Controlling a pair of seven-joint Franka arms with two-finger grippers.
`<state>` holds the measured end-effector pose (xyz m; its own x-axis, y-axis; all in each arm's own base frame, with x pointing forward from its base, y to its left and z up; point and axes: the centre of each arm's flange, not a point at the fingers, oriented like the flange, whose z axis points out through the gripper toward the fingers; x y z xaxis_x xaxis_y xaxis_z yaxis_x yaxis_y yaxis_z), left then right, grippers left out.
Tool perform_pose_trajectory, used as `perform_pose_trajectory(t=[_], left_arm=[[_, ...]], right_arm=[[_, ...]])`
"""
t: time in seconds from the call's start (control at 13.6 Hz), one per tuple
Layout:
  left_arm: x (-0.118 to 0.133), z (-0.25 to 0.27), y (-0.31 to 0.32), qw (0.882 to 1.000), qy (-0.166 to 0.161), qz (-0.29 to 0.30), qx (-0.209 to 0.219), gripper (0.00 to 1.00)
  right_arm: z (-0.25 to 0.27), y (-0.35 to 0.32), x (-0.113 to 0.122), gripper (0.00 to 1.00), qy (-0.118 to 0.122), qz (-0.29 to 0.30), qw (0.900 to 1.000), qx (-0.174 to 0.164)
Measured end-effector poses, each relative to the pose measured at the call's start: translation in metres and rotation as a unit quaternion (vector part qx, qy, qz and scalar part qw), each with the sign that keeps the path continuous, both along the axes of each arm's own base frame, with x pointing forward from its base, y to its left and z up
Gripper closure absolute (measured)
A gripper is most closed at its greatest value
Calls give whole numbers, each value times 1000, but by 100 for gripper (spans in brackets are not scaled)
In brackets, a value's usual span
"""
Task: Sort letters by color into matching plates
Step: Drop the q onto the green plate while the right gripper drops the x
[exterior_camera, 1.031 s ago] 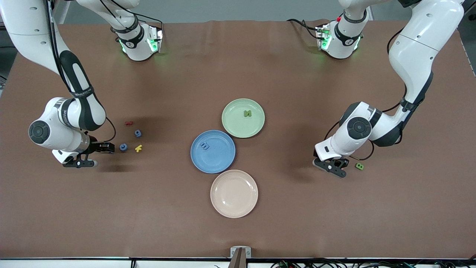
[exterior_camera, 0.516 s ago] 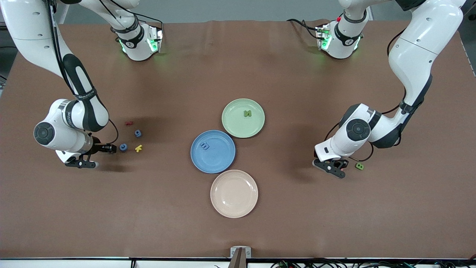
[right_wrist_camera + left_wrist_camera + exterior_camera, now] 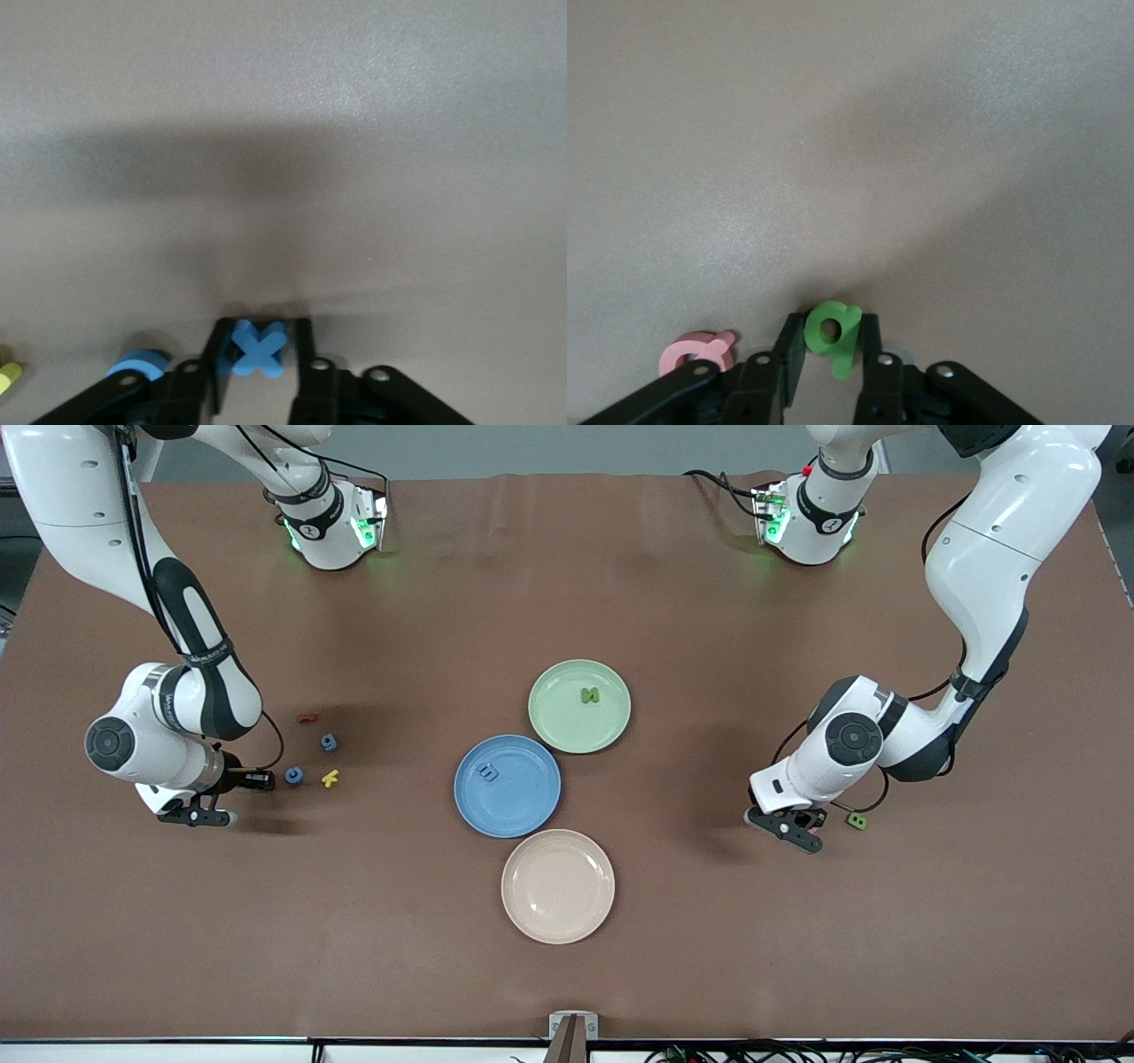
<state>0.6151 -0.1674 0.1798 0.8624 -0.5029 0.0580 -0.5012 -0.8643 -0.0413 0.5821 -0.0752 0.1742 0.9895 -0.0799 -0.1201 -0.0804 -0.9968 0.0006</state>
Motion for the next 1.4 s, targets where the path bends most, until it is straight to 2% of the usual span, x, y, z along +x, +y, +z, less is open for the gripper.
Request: perform_pose_trajectory(t=[0.15,0.29,0.59,0.74,0.88,1.1,1.25,1.4], left_arm=[[1,1,0,1000,-1,0,0,72],[1,2,-3,1000,-1,-2,-1,72],[-8,18,-29,1000,20,1,8,72],[-18,36,-55,999,27,14,11,72],[-30,50,-83,999,34,37,10,72],[-57,71,-131,996,46,81,1,72],[-79,84,-164,992,50,118,-11,72],[-104,89,-195,986,55,159,-18,72]], right_arm=[[0,0,0,73,0,0,1000,0],[0,0,0,73,1,0,1000,0],[15,20,6,73,31,-5,999,6],[39,51,14,73,31,-14,999,3],[63,88,20,73,29,-30,999,-2],[102,154,32,73,49,-73,996,-18],[126,212,35,73,40,-103,993,-28],[133,268,28,73,35,-125,991,-26]])
